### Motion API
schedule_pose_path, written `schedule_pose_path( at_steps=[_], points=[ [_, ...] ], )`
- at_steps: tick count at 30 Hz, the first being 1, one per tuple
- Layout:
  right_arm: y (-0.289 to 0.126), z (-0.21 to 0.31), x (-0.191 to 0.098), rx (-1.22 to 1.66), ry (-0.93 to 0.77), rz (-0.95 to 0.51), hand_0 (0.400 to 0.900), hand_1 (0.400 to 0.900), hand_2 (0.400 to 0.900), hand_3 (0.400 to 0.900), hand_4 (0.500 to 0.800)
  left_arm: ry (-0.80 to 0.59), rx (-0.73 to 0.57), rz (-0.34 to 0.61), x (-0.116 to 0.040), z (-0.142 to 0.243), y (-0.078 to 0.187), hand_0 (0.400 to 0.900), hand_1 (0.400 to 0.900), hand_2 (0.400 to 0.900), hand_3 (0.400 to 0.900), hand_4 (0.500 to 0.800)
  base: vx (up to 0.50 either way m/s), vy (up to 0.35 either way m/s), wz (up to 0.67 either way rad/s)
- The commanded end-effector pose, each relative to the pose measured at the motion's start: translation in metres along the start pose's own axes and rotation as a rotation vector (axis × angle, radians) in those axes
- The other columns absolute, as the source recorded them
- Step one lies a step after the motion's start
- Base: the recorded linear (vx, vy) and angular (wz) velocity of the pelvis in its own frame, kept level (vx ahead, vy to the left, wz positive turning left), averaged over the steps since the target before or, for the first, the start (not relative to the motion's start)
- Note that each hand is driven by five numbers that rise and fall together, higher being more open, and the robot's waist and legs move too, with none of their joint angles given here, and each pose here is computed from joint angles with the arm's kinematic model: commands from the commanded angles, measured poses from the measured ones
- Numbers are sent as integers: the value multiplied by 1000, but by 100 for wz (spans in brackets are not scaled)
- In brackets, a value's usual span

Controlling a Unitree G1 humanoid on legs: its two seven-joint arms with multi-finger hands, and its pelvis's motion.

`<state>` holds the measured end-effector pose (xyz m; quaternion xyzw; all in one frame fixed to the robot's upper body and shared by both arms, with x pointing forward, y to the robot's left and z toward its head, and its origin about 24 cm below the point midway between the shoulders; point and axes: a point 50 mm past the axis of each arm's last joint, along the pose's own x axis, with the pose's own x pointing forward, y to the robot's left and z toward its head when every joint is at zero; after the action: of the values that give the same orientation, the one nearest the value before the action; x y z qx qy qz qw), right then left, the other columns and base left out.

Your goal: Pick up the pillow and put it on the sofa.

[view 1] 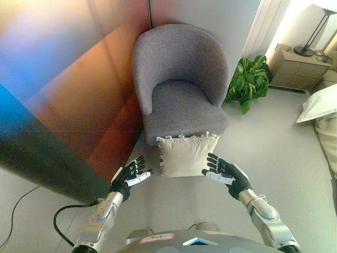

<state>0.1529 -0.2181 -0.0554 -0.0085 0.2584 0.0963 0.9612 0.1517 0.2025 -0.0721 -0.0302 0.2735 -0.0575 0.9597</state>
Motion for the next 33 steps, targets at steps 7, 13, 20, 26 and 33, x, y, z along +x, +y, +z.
schedule_pose_path(
  at_steps=[7, 13, 20, 26, 33],
  points=[
    [1, 34, 8, -49, -168, 34, 900, 900, 900, 900, 800, -181, 52, -10, 4, 38, 8, 900, 900, 900, 900, 800, -1, -6, -1],
    [1, 37, 9, -47, -175, 35, 900, 900, 900, 900, 800, -187, 64, -11, 6, 41, 8, 900, 900, 900, 900, 800, -1, -11, 0],
    [-2, 40, 8, -49, -190, 28, 900, 900, 900, 900, 800, -196, 69, -13, 6, 44, 8, 900, 900, 900, 900, 800, -7, -46, 1],
    [-6, 48, 8, -72, -218, 17, 900, 900, 900, 900, 800, -206, 67, -23, 9, 47, 6, 900, 900, 900, 900, 800, -13, -94, 3],
    [-8, 63, 12, -95, -276, -5, 900, 900, 900, 900, 800, -231, 31, -54, 12, 54, -2, 900, 900, 900, 900, 800, -25, -161, -7]
  ],
)
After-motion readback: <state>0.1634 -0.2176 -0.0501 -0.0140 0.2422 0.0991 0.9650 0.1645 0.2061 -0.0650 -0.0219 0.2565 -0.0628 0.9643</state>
